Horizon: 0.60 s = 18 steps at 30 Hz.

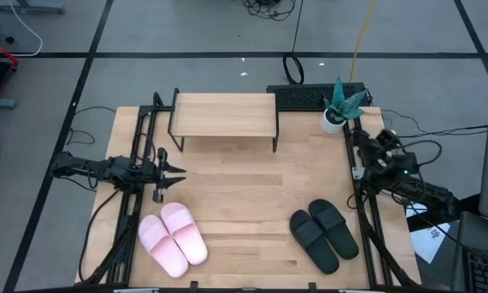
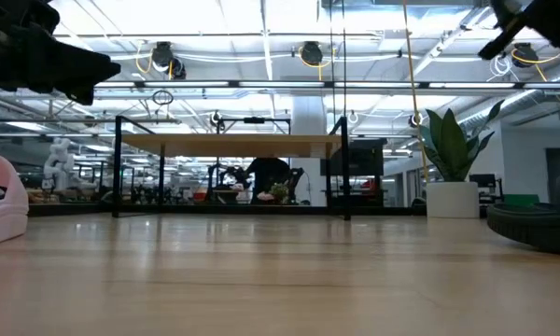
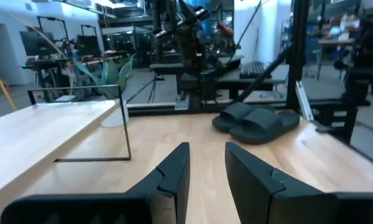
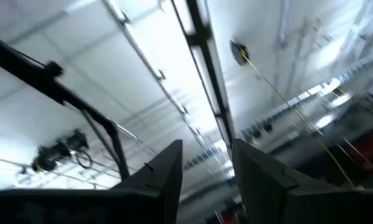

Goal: Pick and place slides into the shelf
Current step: Put the left pink slipper on the shelf

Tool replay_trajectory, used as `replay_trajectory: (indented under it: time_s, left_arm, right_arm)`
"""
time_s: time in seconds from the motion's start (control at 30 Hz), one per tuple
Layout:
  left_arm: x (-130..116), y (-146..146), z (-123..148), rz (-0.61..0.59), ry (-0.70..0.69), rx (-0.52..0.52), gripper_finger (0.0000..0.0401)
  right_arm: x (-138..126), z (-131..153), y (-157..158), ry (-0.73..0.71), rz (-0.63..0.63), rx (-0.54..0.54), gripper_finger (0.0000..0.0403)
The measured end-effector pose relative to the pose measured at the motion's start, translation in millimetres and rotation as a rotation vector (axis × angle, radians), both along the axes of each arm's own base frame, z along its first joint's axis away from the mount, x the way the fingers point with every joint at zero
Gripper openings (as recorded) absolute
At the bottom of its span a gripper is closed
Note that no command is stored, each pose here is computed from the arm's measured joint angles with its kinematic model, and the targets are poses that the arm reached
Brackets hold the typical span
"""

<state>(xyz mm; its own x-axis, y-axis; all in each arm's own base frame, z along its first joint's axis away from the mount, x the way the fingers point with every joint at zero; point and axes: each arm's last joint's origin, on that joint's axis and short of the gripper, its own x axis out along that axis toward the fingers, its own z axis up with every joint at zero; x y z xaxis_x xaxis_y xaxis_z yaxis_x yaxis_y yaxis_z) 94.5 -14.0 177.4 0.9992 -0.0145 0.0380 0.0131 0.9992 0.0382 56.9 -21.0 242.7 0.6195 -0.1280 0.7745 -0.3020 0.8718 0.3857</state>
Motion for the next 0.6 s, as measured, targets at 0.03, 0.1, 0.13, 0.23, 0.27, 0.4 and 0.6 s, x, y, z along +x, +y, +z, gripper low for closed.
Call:
replay_trajectory:
  time_s: [0.03, 0.1, 0.13, 0.23, 0.27, 0.4, 0.6]
  left_arm:
    - [-0.1, 0.0, 1.3, -0.001, -0.013, -0.007, 0.0104]
    - [-0.5, 0.1, 7.1, -0.001, -0.073, -0.019, 0.0104]
    - [-1.1, 0.2, 11.3, -0.002, -0.115, -0.033, 0.0104]
    - [-4.7, 0.5, 26.5, -0.032, -0.273, -0.149, 0.0104]
    - [-6.8, 0.5, 32.2, -0.058, -0.333, -0.197, 0.0104]
    - [-15.2, -0.3, 48.5, -0.197, -0.504, -0.35, 0.0104]
    - [-21.0, -3.8, 55.8, -0.378, -0.566, -0.351, 0.0104]
  right_arm:
    - [-1.9, 1.6, 0.8, -0.024, -0.003, -0.014, 0.013]
    - [-3.7, 3.5, 1.7, -0.044, -0.013, -0.031, 0.013]
    - [-3.6, 3.7, 1.6, -0.04, -0.018, -0.034, 0.013]
    - [-0.1, 2.9, 0.8, 0.006, -0.028, -0.053, 0.013]
    - [-0.4, 7.3, 1.2, 0.008, -0.031, -0.07, 0.013]
    - [-3.5, 30.2, 4.9, -0.007, -0.01, -0.159, 0.013]
    - [0.9, 60.7, 5.6, 0.016, 0.033, -0.233, 0.013]
